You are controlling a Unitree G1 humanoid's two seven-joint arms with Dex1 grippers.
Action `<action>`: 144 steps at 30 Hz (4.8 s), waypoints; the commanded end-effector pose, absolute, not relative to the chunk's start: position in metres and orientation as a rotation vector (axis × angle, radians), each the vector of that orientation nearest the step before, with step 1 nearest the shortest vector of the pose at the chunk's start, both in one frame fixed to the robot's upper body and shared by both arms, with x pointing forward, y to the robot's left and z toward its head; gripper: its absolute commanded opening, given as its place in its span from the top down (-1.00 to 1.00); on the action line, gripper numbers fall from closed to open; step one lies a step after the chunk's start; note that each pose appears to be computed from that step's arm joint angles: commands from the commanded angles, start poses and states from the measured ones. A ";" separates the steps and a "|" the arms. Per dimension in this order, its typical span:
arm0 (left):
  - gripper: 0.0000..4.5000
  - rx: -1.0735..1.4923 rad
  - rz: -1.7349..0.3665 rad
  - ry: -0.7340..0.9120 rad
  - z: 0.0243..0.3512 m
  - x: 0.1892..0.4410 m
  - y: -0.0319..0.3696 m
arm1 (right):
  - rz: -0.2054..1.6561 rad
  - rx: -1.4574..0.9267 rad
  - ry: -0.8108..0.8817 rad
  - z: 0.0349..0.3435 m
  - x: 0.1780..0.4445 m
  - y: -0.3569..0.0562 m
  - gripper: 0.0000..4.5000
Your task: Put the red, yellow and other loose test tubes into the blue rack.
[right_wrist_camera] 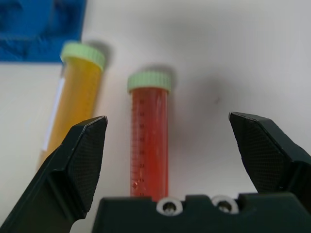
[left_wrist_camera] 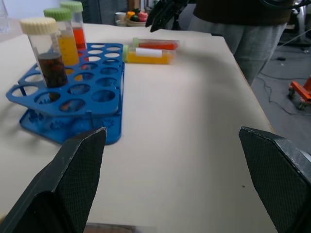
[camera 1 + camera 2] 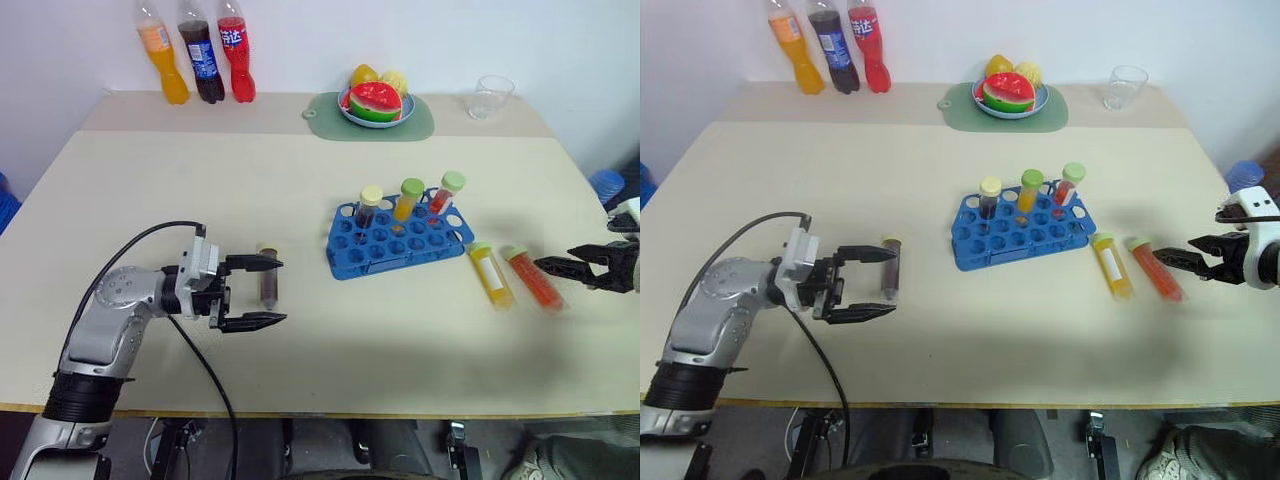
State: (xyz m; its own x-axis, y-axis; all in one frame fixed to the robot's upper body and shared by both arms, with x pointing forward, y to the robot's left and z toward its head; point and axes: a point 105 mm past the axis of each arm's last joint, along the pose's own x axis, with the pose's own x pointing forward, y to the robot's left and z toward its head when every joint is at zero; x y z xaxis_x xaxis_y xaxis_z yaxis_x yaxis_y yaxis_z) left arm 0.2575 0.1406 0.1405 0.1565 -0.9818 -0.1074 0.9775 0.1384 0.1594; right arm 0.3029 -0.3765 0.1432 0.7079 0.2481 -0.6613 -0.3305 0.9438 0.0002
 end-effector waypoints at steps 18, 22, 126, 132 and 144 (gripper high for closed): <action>-1.00 0.208 -1.303 -0.022 0.146 0.232 0.149 | 0.415 -0.194 0.889 0.116 0.330 -0.367 0.65; -1.00 0.207 -1.298 -0.029 0.145 0.235 0.147 | 0.399 -0.216 0.876 0.124 0.328 -0.375 0.66; -1.00 0.185 -1.305 -0.107 0.140 0.271 0.133 | 0.307 -0.113 0.792 0.133 0.327 -0.296 -0.84; -1.00 0.181 -1.282 -0.099 0.141 0.266 0.136 | 0.343 -0.129 0.869 0.117 0.338 -0.295 -0.73; -1.00 0.167 -1.284 -0.093 0.140 0.266 0.132 | 0.498 -0.293 0.831 0.113 0.323 -0.288 0.65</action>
